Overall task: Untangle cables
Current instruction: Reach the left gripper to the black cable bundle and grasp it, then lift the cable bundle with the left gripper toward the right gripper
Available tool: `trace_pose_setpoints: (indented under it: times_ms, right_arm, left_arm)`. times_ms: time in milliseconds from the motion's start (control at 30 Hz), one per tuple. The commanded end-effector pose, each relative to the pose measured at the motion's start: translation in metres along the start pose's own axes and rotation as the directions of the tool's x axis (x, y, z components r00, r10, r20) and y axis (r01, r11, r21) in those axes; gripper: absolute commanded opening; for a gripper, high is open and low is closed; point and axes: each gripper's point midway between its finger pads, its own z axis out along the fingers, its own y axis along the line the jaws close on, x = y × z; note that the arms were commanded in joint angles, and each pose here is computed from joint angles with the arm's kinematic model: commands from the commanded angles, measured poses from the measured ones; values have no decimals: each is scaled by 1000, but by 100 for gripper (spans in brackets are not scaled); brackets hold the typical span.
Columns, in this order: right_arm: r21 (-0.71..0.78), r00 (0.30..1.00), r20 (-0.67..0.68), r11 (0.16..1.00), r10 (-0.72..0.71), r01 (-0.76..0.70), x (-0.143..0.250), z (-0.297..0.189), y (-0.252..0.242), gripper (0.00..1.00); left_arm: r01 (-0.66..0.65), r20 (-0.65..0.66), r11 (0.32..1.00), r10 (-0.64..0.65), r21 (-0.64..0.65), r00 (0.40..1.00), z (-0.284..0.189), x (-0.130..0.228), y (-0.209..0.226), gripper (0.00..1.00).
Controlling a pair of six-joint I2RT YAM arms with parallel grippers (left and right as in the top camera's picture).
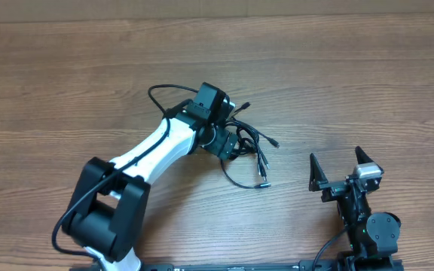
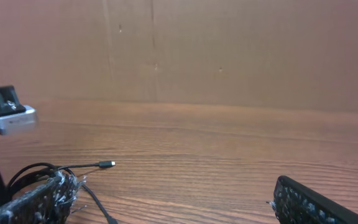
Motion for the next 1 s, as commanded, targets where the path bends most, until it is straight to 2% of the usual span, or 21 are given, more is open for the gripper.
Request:
trace_pose_setpoints:
  times_ms: [0,167,200,233,267,300,333,367,500,633,700,800,900,967]
  right_arm:
    - [19,1000,4,1000,-4,4,2,0,-4,100]
    - [19,1000,4,1000,-4,4,2,0,-4,100]
    - [19,1000,4,1000,-4,4,2,0,-4,100]
    - [19,1000,4,1000,-4,4,2,0,-4,100]
    - [19,1000,4,1000,-4,4,2,0,-4,100]
    - [19,1000,4,1000,-4,4,2,0,-4,100]
    - [19,1000,4,1000,-4,4,2,0,-4,100]
    - [19,1000,4,1000,-4,4,2,0,-4,100]
    - [19,1000,4,1000,-4,4,2,0,-4,100]
    - [19,1000,4,1000,-4,4,2,0,-4,100]
    - [19,1000,4,1000,-4,4,2,0,-4,100]
    - [19,1000,4,1000,-4,4,2,0,-4,100]
    - [19,1000,4,1000,-4,4,2,0,-4,100]
    - [19,1000,4,1000,-4,4,2,0,-4,100]
  left_arm:
    - [-20,12,1000,20,-8,1000,12,-8,2,92]
    - [-15,41,1000,15,-2,999,30,-15,2,91]
    - [-14,33,1000,14,1,999,34,-13,2,86]
    - [-14,28,1000,14,1,1000,36,-12,2,76]
    - [-13,25,1000,13,1,1000,38,-12,2,60]
    - [-13,24,1000,13,1,1000,40,-11,2,39]
    - [-10,23,1000,10,1,1000,40,-11,2,13]
    - [-5,22,1000,5,1,1000,40,-11,2,4]
    - [3,25,999,-5,44,1000,36,-12,-5,4]
    - [-9,88,998,3,67,996,13,-28,-12,4]
    - [-28,168,998,18,58,986,-18,-45,-14,4]
    - [-20,268,999,26,-27,963,-67,-60,-3,4]
    - [-18,330,996,45,-85,943,-108,-63,0,4]
    - [-63,372,992,98,-106,923,-137,-62,-4,4]
